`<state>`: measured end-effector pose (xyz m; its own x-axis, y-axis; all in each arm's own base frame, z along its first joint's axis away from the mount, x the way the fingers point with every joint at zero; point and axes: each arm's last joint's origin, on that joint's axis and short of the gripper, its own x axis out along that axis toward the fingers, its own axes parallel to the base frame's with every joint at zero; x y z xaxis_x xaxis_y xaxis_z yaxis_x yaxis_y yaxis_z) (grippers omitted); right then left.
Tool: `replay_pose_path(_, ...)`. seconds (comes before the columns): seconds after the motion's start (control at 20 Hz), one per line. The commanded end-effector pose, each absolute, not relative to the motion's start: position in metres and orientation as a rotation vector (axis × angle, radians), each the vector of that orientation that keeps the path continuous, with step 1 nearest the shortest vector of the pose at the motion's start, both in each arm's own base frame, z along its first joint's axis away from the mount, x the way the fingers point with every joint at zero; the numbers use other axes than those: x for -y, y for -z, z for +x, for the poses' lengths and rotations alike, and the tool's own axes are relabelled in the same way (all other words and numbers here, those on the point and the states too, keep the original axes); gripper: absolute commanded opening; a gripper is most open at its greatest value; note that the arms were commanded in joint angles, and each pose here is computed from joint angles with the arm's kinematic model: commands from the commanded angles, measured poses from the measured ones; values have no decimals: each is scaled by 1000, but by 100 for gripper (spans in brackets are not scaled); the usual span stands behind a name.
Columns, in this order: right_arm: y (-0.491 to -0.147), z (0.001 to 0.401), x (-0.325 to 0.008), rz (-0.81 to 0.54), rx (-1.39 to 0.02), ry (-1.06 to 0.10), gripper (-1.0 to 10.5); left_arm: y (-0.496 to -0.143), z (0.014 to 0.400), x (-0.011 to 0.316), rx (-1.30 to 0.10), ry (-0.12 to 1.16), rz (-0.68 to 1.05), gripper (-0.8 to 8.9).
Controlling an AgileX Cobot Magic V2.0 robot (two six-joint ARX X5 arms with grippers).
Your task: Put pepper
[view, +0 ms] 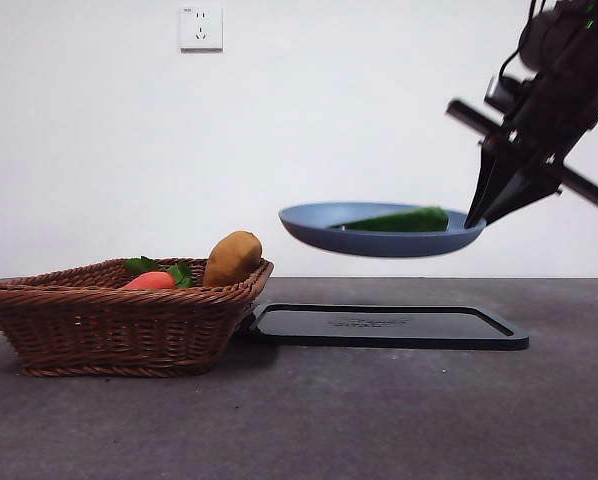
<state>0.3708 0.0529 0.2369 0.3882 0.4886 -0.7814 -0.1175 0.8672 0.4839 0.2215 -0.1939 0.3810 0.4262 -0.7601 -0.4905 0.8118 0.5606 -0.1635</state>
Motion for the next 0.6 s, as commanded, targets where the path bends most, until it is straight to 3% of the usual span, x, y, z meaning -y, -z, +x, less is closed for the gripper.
replay_pose_path(0.05,-219,388,-51,391,-1135,-385,2,-384,222,196,-549,985,117,236)
replay_pose_path(0.35,-172,406,-40,417,-1200,-347,2,-382,222,195,-565,982,120,236)
replay_pose_path(0.6,-164,409,-35,414,-1204,-341,2,-382,222,195,-569,982,120,236)
